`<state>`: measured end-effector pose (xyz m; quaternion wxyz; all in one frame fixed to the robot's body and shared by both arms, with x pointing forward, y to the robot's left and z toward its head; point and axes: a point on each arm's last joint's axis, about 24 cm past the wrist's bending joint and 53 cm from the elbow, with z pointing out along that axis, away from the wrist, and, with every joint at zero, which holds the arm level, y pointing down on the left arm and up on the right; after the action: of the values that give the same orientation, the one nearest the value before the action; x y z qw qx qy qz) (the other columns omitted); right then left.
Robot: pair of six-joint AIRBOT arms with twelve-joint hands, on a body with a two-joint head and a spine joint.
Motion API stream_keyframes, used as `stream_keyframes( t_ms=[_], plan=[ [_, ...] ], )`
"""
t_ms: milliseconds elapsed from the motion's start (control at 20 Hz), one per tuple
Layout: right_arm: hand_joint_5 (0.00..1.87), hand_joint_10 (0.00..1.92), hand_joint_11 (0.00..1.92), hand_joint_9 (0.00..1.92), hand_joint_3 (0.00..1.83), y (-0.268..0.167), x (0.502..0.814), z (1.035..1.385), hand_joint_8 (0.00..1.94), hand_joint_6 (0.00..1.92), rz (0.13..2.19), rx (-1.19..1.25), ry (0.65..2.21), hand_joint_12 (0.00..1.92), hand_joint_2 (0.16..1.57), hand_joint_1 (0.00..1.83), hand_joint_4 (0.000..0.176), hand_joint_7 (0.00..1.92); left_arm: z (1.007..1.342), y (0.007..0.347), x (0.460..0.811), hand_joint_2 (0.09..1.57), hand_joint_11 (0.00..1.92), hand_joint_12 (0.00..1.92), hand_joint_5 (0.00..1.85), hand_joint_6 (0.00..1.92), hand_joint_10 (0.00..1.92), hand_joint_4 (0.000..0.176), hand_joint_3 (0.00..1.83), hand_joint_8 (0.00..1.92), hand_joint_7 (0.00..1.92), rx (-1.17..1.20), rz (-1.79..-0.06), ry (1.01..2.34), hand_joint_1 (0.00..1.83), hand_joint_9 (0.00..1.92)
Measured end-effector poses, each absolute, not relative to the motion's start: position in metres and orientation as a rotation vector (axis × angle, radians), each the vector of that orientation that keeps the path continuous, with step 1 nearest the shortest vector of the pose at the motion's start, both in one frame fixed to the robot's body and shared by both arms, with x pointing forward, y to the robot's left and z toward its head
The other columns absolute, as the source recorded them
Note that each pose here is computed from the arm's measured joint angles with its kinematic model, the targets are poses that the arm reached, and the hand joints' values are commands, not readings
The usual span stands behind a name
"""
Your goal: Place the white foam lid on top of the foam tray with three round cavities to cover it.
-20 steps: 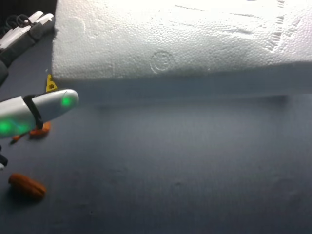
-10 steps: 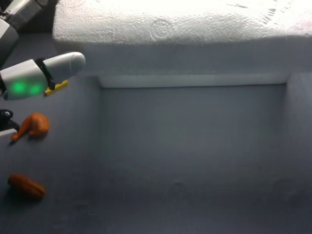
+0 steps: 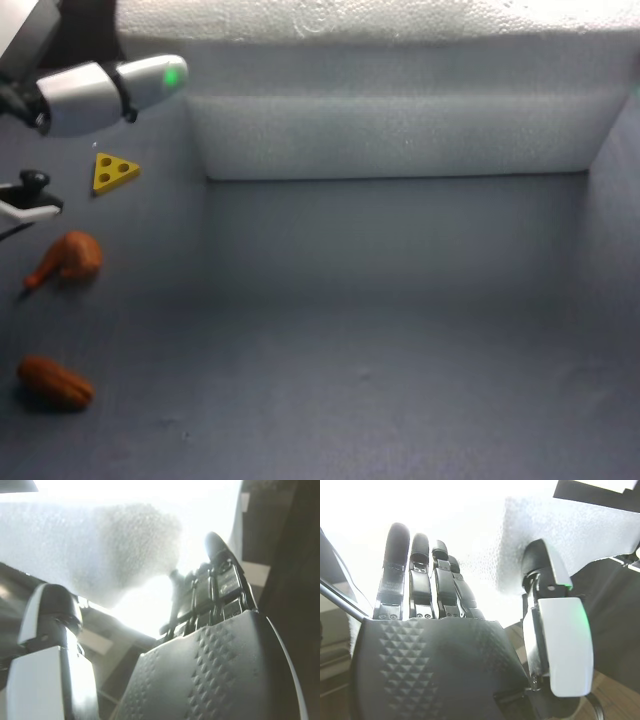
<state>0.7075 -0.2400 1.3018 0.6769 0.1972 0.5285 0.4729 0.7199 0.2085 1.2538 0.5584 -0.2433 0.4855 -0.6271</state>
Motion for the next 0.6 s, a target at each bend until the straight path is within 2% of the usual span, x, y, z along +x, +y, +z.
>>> stream_keyframes(
  t_ms=[50, 100, 250, 300, 400, 450, 500, 550, 600],
  plan=[
    [0.0, 0.02, 0.0, 0.04, 0.0, -0.243, 0.709, 1.304, 0.01, 0.0, 1.053, 0.44, 1.184, 1.28, 1.27, 0.53, 0.0, 0.02, 1.255, 0.207, 0.724, 1.03, 0.0, 0.86, 0.33, 0.02, 0.0, 0.0, 0.0, 0.0, 0.02, -0.571, -1.479, 1.143, 0.8, 0.0],
    [0.0, 0.01, 0.0, 0.02, 0.0, -0.245, 0.711, 1.307, 0.0, 0.0, 1.052, 0.443, 1.177, 1.15, 1.27, 0.56, 0.0, 0.0, 1.256, 0.205, 0.728, 1.04, 0.0, 0.79, 0.33, 0.01, 0.0, 0.0, 0.0, 0.0, 0.01, -0.572, -1.481, 1.147, 0.81, 0.0],
    [0.0, 0.01, 0.0, 0.02, 0.0, -0.248, 0.718, 1.307, 0.0, 0.0, 1.043, 0.455, 1.184, 1.06, 1.27, 0.57, 0.0, 0.0, 1.246, 0.195, 0.74, 1.04, 0.0, 0.43, 0.28, 0.0, 0.0, 0.0, 0.0, 0.0, 0.0, -0.604, -1.481, 1.191, 0.75, 0.0],
    [0.0, 0.0, 0.0, 0.0, 0.0, -0.251, 0.721, 1.305, 0.0, 0.0, 1.036, 0.466, 1.193, 0.9, 1.27, 0.52, 0.0, 0.0, 1.242, 0.192, 0.743, 1.05, 0.0, 0.42, 0.27, 0.0, 0.0, 0.0, 0.0, 0.0, 0.0, -0.61, -1.477, 1.209, 0.77, 0.0],
    [0.0, 0.0, 0.0, 0.0, 0.0, -0.25, 0.724, 1.302, 0.0, 0.0, 1.034, 0.467, 1.204, 0.85, 1.28, 0.5, 0.0, 0.0, 1.24, 0.191, 0.746, 1.05, 0.0, 0.52, 0.25, 0.0, 0.0, 0.0, 0.0, 0.0, 0.0, -0.615, -1.474, 1.22, 0.77, 0.0],
    [0.0, 0.0, 0.0, 0.01, 0.0, -0.249, 0.725, 1.3, 0.0, 0.0, 1.032, 0.468, 1.214, 0.89, 1.28, 0.49, 0.0, 0.0, 1.24, 0.191, 0.747, 1.06, 0.0, 0.35, 0.21, 0.0, 0.0, 0.0, 0.0, 0.0, 0.0, -0.615, -1.472, 1.223, 0.76, 0.0],
    [0.0, 0.0, 0.0, 0.01, 0.0, -0.248, 0.728, 1.295, 0.0, 0.0, 1.031, 0.477, 1.229, 0.83, 1.29, 0.52, 0.0, 0.0, 1.24, 0.191, 0.748, 1.07, 0.0, 0.24, 0.19, 0.0, 0.0, 0.0, 0.0, 0.0, 0.0, -0.617, -1.471, 1.226, 0.75, 0.0],
    [0.0, 0.0, 0.0, 0.0, 0.0, -0.248, 0.73, 1.292, 0.0, 0.0, 1.029, 0.482, 1.244, 0.58, 1.28, 0.52, 0.0, 0.0, 1.237, 0.19, 0.748, 1.07, 0.0, 0.19, 0.18, 0.0, 0.0, 0.0, 0.0, 0.0, 0.0, -0.62, -1.469, 1.233, 0.74, 0.0],
    [0.0, 0.01, 0.0, 0.02, 0.0, -0.249, 0.732, 1.289, 0.0, 0.0, 1.021, 0.482, 1.258, 0.65, 1.28, 0.53, 0.0, 0.01, 1.236, 0.19, 0.75, 1.06, 0.0, 0.18, 0.19, 0.0, 0.0, 0.0, 0.0, 0.0, 0.0, -0.62, -1.463, 1.239, 0.73, 0.0]
  ],
)
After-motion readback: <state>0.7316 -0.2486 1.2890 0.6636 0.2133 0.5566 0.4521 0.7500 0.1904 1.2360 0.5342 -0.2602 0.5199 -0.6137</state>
